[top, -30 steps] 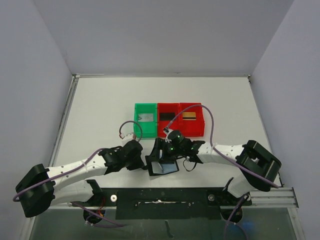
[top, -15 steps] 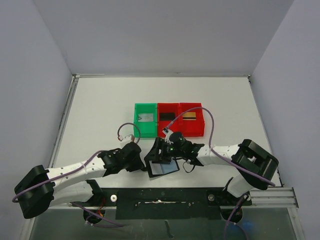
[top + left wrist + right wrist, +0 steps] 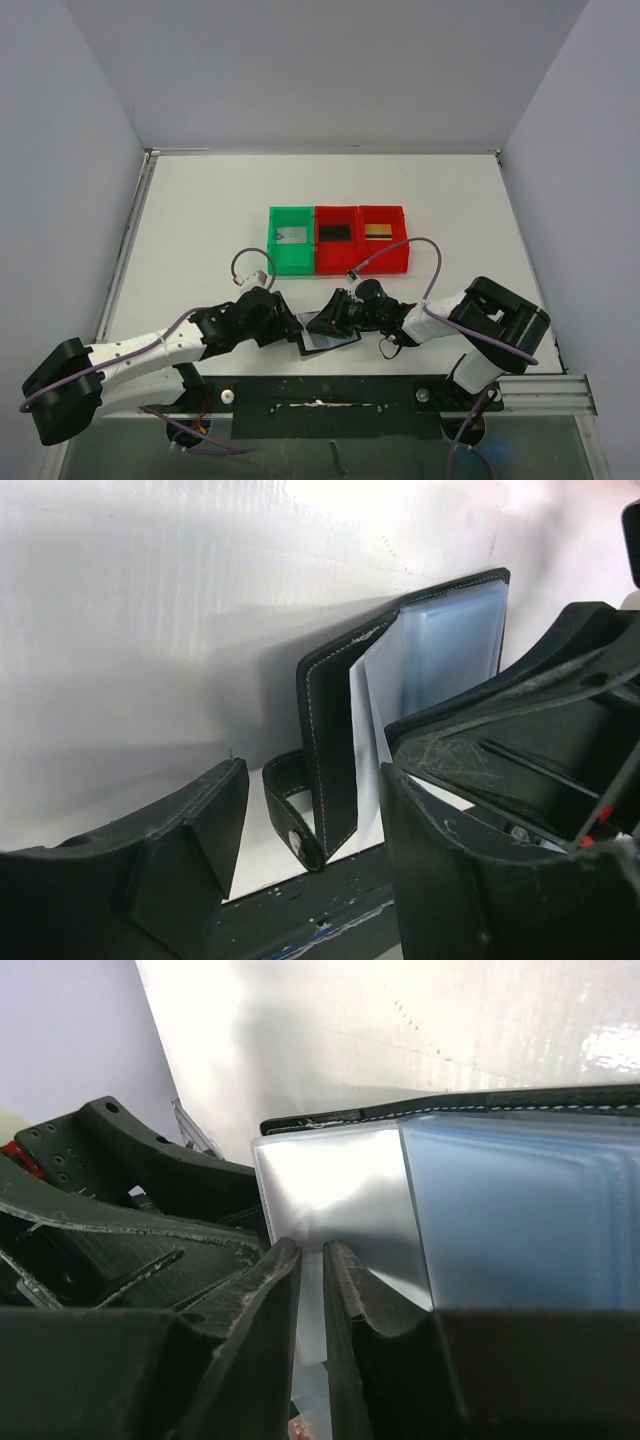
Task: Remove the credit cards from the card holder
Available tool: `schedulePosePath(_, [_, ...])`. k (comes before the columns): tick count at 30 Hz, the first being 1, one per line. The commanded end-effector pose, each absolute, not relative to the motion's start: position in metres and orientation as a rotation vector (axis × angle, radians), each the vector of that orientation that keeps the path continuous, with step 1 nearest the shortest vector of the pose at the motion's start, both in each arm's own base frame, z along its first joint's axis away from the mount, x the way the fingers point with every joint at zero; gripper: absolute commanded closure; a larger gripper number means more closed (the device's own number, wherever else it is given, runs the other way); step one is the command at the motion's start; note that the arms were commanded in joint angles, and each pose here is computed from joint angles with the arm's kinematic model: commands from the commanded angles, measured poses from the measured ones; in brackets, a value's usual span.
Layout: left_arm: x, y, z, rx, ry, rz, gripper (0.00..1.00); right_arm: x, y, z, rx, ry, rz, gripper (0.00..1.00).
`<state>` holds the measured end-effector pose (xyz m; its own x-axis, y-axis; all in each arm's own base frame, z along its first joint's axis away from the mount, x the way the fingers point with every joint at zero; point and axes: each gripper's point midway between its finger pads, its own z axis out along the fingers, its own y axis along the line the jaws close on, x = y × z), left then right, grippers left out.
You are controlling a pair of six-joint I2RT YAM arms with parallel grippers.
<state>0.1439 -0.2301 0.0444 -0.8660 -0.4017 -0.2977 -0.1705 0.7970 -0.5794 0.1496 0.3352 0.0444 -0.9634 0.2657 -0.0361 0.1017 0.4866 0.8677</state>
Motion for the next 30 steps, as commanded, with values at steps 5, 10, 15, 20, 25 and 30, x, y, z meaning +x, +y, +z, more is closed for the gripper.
schedulePosePath(5, [0.149,-0.255,0.057,-0.509,2.505,-1.009,0.42,0.159,0.338,0.05,0.371,2.537,1.462,0.9])
schedulePosePath(10, [0.153,-0.255,0.057,-0.57,2.476,-1.06,0.38,0.158,0.338,0.044,0.37,2.57,1.435,0.97])
schedulePosePath(15, [0.159,-0.252,0.059,-0.635,2.44,-1.109,0.37,0.156,0.338,0.039,0.364,2.6,1.411,0.99])
schedulePosePath(20, [0.161,-0.25,0.058,-0.655,2.437,-1.112,0.37,0.158,0.339,0.038,0.341,2.625,1.371,1.0])
schedulePosePath(25, [0.159,-0.253,0.05,-0.632,2.476,-1.1,0.44,0.162,0.339,0.043,0.304,2.613,1.333,1.0])
schedulePosePath(30, [0.159,-0.255,0.045,-0.596,2.516,-1.065,0.6,0.165,0.333,0.046,0.285,2.604,1.271,0.98])
